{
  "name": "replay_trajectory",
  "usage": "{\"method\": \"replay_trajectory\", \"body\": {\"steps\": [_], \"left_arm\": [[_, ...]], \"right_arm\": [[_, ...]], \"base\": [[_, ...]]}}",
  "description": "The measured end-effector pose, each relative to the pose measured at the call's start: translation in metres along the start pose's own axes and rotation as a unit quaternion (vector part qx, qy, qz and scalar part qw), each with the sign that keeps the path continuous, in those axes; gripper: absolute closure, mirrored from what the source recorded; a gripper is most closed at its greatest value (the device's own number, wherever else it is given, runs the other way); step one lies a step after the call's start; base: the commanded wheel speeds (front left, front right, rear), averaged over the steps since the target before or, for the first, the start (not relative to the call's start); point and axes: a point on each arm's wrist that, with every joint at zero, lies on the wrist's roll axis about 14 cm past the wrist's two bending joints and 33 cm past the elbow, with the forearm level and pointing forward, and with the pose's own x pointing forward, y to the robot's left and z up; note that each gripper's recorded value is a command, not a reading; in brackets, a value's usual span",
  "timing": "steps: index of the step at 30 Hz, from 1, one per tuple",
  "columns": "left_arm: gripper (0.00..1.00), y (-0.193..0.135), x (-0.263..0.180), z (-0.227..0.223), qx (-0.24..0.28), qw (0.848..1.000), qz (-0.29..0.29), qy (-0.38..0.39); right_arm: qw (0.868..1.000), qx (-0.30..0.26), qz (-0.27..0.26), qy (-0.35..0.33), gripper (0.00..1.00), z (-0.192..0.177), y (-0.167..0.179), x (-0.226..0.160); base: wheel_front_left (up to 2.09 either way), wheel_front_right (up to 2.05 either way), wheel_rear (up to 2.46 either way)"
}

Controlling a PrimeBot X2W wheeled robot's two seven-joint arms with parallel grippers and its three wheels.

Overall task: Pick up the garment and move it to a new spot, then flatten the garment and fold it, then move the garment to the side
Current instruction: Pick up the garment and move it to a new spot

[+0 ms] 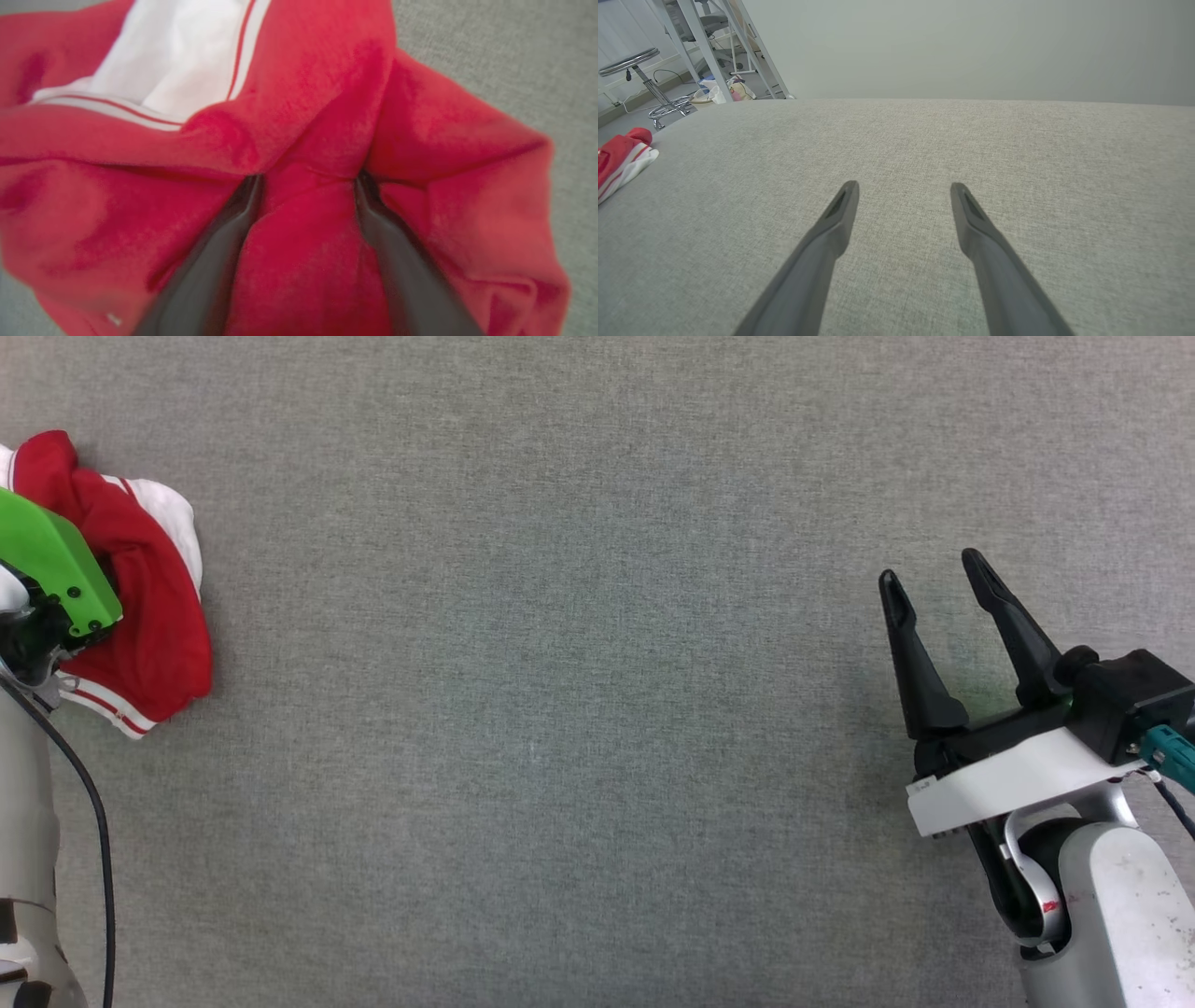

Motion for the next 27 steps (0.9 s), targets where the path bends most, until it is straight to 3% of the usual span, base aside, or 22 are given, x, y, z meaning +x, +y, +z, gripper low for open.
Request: {"method": "replay_trajectory", "body": {"steps": [5,12,20,27], "left_arm": [[1.0,0.003,-0.006,0.008,-0.001,1.0,0.009,-0.029],[1.0,0.011,-0.038,0.033,0.027,0.989,0.025,-0.144],[1.0,0.004,-0.113,0.097,0.054,0.942,0.008,-0.33],[1.0,-0.03,-0.174,0.123,0.071,0.906,-0.051,-0.414]], "right_arm": [[1.0,-0.003,-0.004,-0.004,0.0,0.005,-0.001,-0.002],[0.999,-0.007,-0.005,-0.031,0.0,0.029,0.005,-0.007],[0.998,-0.012,-0.017,-0.063,0.0,0.058,0.013,-0.029],[0.995,-0.024,-0.044,-0.088,0.0,0.082,0.008,-0.055]], "base": [[0.0,0.0,0.0],[0.0,0.0,0.0],[0.0,0.0,0.0],[0.0,0.0,0.0]]}}
